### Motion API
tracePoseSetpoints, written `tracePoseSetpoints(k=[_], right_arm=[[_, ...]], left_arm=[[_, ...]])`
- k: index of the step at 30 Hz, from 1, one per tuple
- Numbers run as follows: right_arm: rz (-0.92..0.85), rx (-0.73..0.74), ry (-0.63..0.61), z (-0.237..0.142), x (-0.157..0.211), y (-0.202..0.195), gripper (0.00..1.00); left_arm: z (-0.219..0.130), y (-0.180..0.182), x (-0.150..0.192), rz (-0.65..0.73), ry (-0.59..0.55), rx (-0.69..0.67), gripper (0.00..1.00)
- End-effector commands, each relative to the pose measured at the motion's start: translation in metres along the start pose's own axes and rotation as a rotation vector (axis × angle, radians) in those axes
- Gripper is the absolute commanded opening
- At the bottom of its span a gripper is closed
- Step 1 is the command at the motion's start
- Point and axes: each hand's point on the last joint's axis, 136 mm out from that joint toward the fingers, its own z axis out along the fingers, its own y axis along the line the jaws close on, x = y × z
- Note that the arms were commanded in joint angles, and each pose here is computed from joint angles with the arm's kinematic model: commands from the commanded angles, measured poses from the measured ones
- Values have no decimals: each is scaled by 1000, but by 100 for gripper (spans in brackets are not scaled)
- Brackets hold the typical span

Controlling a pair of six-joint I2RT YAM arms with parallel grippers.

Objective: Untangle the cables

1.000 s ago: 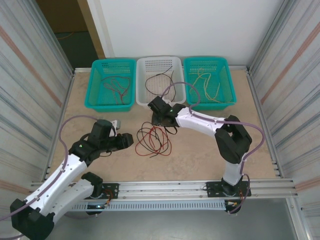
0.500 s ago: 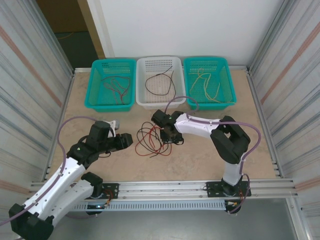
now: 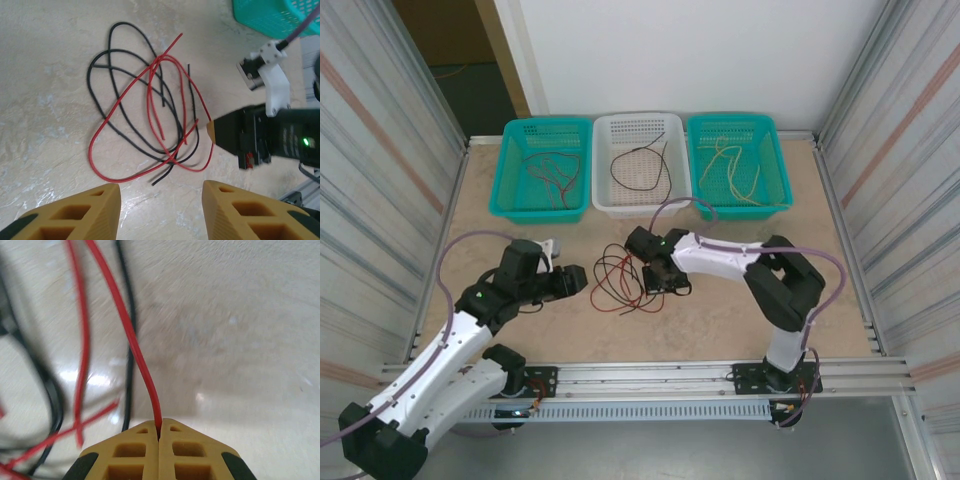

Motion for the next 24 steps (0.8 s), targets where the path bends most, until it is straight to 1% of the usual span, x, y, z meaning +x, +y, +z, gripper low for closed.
tracePoseSetpoints(k=[1,4,7,11,15,16,18,21,24], right_arm=[[-103,-42,-261,-77,-20,14,0],[-184,-110,-439,-136,-26,31,0],[-220,-202,-557,-183,-30,44,0],[-236,-313,-662,-227,-35,56,0],[-237,-419,-738,-260,-36,63,0],[-229,-437,-753,-266,-36,63,0],[-201,-467,-792,-280,-37,56,0],[-157,-528,-847,-300,-35,44,0],[-114,-592,-890,-315,-33,31,0]], left_arm=[[-11,-33,-21,41,-60,119,49],[-14,-54,-31,61,-81,205,50],[-19,-70,-38,93,-101,264,55],[-25,-83,-46,128,-122,299,62],[-29,-83,-53,157,-143,267,65],[-28,-82,-53,163,-141,260,65],[-26,-75,-52,156,-138,226,60],[-19,-52,-51,94,-151,125,54],[-14,-32,-49,22,-152,66,47]])
